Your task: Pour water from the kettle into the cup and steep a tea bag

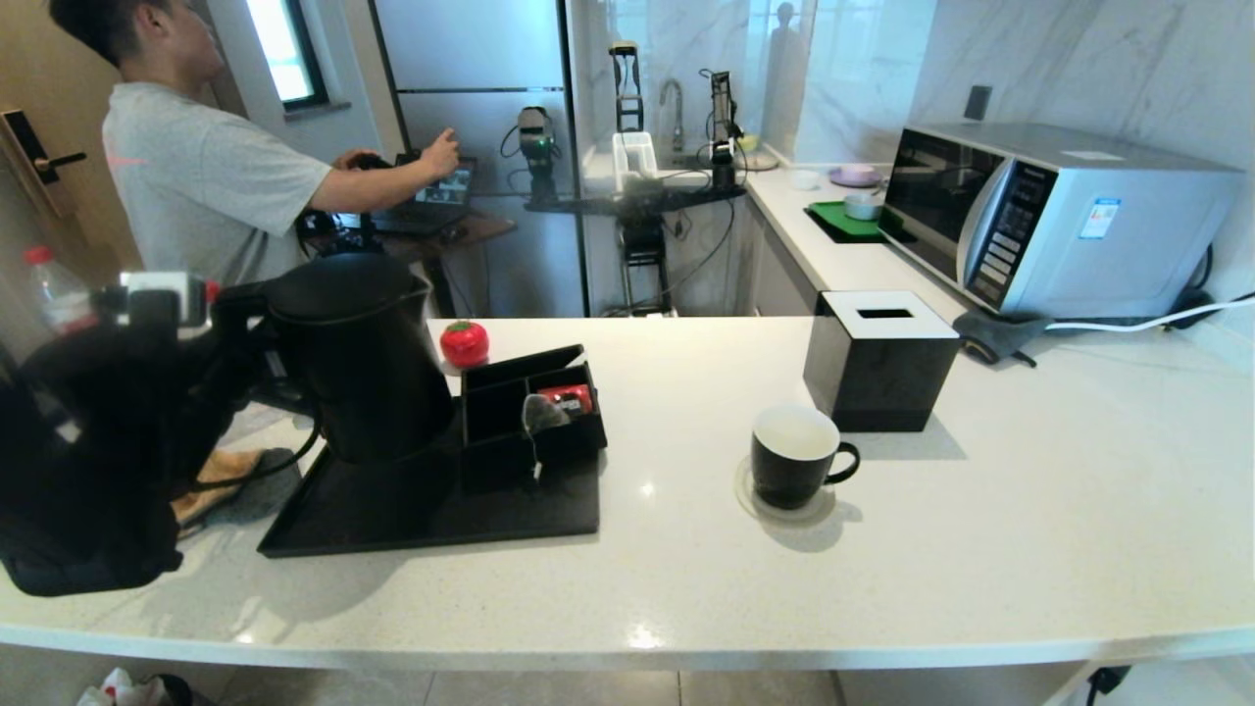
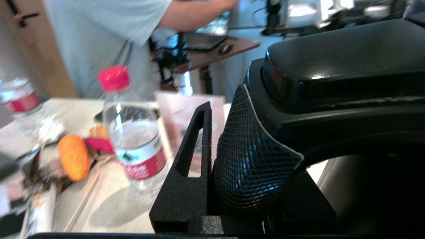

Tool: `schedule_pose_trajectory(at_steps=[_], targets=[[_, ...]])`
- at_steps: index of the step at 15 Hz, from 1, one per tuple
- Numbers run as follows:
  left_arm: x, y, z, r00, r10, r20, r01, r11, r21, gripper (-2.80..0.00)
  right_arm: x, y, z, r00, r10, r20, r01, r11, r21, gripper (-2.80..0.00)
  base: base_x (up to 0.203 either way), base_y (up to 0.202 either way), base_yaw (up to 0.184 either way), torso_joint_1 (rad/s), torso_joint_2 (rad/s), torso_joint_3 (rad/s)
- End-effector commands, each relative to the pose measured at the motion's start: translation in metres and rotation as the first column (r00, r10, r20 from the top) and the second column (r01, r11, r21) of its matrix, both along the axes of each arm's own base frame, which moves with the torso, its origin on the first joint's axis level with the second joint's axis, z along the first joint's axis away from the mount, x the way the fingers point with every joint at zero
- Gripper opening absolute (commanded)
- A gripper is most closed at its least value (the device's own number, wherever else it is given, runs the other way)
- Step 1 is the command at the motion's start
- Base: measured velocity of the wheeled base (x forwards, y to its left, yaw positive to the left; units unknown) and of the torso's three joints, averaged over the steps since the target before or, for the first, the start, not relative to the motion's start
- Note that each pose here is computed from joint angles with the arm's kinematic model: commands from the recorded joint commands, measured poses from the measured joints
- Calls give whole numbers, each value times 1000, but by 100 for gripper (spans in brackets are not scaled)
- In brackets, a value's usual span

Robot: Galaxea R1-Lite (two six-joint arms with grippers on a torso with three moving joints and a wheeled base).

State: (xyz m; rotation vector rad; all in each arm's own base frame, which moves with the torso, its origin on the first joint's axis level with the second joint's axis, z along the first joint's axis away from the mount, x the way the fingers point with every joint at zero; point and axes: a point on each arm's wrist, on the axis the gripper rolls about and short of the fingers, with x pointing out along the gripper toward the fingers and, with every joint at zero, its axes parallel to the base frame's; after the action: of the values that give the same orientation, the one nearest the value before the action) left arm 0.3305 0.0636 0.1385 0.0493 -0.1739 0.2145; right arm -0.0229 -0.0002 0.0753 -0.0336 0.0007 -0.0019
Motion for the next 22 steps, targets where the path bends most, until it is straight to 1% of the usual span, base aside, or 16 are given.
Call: schedule_pose_trajectory(at_steps=[1,4,6,11,16,17,19,22], targets=[[-5,-4,15,997,-14,75,13,1000,16,-280,0,0,0,1000,0,-1,0,1000,0,-280,0,0,0,0,0,0],[-11,-16,19,995,-51,80,49,999,19,-280,0,0,0,1000,0,-1,0,1000,0,-280,0,0,0,0,0,0],[-16,-29,20,993,-87,75,85,996,18,-280,0,0,0,1000,0,-1,0,1000,0,-280,0,0,0,0,0,0],[-20,-60,23,981,-180,77,179,984,20,-280,0,0,0,1000,0,-1,0,1000,0,-280,0,0,0,0,0,0],[-23,-100,23,952,-295,77,294,955,25,-280,0,0,0,1000,0,-1,0,1000,0,-280,0,0,0,0,0,0],[-23,-106,23,949,-306,73,304,952,35,-280,0,0,0,1000,0,-1,0,1000,0,-280,0,0,0,0,0,0],[-24,-117,21,946,-317,65,316,948,35,-280,0,0,0,1000,0,-1,0,1000,0,-280,0,0,0,0,0,0],[-22,-128,22,942,-334,32,333,942,51,-280,0,0,0,1000,0,-1,0,1000,0,-280,0,0,0,0,0,0]])
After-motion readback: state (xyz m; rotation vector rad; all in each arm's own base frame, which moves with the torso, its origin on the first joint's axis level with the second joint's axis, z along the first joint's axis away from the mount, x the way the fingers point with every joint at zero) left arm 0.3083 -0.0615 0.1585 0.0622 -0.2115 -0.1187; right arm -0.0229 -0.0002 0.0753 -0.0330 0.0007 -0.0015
